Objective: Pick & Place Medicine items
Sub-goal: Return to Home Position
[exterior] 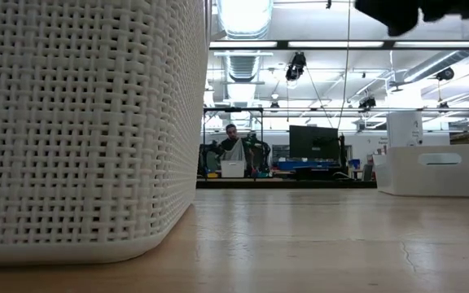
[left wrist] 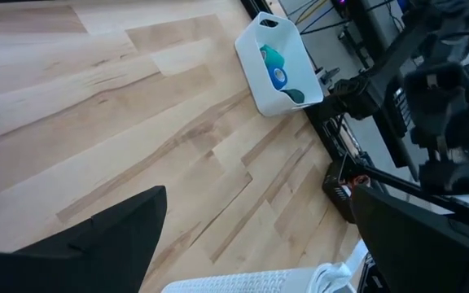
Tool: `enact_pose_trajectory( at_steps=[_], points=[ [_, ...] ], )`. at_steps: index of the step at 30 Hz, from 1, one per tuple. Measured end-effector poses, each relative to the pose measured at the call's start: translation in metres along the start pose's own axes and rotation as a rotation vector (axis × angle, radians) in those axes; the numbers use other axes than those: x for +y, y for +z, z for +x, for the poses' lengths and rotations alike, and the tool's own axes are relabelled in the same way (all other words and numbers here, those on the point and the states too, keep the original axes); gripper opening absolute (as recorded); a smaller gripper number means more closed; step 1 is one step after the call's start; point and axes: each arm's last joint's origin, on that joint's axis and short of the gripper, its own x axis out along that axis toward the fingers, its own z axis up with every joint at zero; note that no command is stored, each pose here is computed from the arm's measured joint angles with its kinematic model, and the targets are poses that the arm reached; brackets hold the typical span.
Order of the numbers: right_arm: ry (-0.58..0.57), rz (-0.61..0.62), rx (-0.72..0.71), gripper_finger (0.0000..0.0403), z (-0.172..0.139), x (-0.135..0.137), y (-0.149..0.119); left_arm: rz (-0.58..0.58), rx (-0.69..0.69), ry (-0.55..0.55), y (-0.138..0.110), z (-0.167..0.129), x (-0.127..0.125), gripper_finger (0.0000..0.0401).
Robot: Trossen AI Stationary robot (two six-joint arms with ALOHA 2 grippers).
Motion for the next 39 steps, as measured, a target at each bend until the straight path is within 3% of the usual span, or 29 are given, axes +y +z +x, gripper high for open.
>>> enact_pose_trajectory(
  at_steps=[9,17,39],
  points=[
    [-0.022,0.074,-0.106,0.0302,-0.047,-0.021,-0.027,0.0,0.0,0.001,0.0,0.0,0.0,0.0393],
    [-0.027,0.098,-0.144,0.0302,-0.066,-0.028,-0.045,0.0,0.0,0.001,0.0,0.0,0.0,0.0393],
    [-0.089,0.12,-0.142,0.0302,-0.066,-0.026,-0.066,0.002,-0.001,0.005,0.0,0.0,0.0,0.0393]
  ],
)
